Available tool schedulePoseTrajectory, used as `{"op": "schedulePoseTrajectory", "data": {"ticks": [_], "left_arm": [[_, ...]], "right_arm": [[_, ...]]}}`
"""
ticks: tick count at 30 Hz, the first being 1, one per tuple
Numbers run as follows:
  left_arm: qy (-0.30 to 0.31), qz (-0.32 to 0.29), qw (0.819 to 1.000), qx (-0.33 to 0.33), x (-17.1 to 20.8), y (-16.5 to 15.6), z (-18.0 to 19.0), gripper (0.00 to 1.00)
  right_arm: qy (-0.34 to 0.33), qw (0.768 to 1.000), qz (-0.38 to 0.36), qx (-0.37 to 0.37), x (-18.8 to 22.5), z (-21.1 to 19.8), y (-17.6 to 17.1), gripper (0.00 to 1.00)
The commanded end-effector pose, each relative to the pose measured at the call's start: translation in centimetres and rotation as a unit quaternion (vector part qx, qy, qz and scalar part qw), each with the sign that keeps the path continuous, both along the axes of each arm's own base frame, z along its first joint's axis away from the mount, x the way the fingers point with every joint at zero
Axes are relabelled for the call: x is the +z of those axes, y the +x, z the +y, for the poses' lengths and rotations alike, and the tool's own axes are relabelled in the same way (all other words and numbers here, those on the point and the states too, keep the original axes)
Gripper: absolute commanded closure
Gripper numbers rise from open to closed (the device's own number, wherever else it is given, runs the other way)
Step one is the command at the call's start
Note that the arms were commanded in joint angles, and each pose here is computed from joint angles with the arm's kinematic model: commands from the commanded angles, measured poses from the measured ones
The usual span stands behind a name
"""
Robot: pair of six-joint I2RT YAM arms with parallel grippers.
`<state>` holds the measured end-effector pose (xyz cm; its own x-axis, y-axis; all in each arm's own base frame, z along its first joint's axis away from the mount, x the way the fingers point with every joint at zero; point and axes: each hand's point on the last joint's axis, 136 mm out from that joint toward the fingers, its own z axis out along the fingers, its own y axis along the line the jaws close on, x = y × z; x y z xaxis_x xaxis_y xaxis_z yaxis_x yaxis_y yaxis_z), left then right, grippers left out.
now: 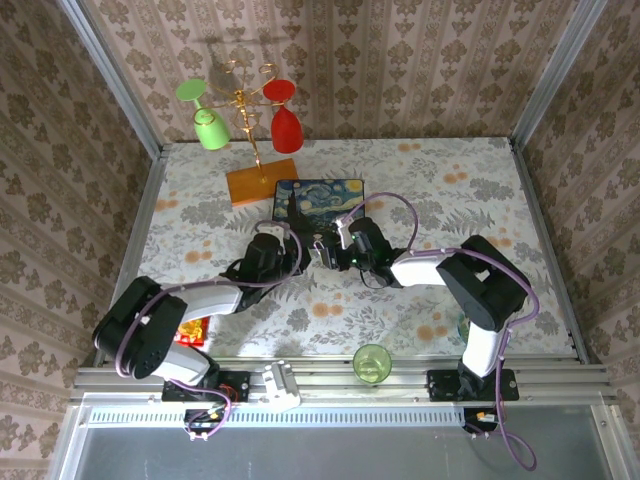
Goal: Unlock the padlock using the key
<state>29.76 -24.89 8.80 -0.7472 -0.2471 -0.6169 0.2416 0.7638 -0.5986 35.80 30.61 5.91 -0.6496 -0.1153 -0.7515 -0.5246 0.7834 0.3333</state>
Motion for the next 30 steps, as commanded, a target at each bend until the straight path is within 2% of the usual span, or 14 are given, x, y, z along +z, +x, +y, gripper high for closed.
{"op": "schedulePoseTrajectory", "data": {"ticks": [1, 4, 10, 14, 19, 27, 30], "left_arm": [[0.020, -0.005, 1.000, 0.002, 0.0, -0.2, 0.8, 0.74], [0.021, -0.003, 1.000, 0.004, -0.2, -0.3, 1.0, 0.74], [0.022, -0.008, 1.000, 0.002, 0.2, -0.4, 1.2, 0.75], [0.040, -0.028, 0.999, -0.002, 1.9, -0.1, 1.4, 0.75], [0.072, -0.065, 0.995, -0.009, 4.9, 0.3, 1.8, 0.75], [0.156, -0.141, 0.977, -0.047, 10.3, 3.6, 0.9, 0.73], [0.180, -0.166, 0.964, -0.102, 10.9, 5.0, -0.8, 0.70]], "right_arm": [[-0.004, 1.000, -0.023, -0.018, 0.4, 0.4, 1.5, 0.64], [-0.004, 0.999, -0.025, -0.020, 0.3, 0.6, 1.8, 0.67], [0.001, 0.999, -0.024, -0.037, -0.3, 0.3, 2.0, 0.81], [0.015, 0.998, -0.028, -0.053, -0.4, 0.0, 2.1, 0.85], [0.022, 0.997, -0.033, -0.064, -0.5, -0.1, 2.2, 0.86], [0.039, 0.989, -0.033, -0.136, -1.0, -1.9, 2.6, 0.95], [0.053, 0.987, -0.033, -0.151, -0.7, -2.0, 2.7, 0.96]]}}
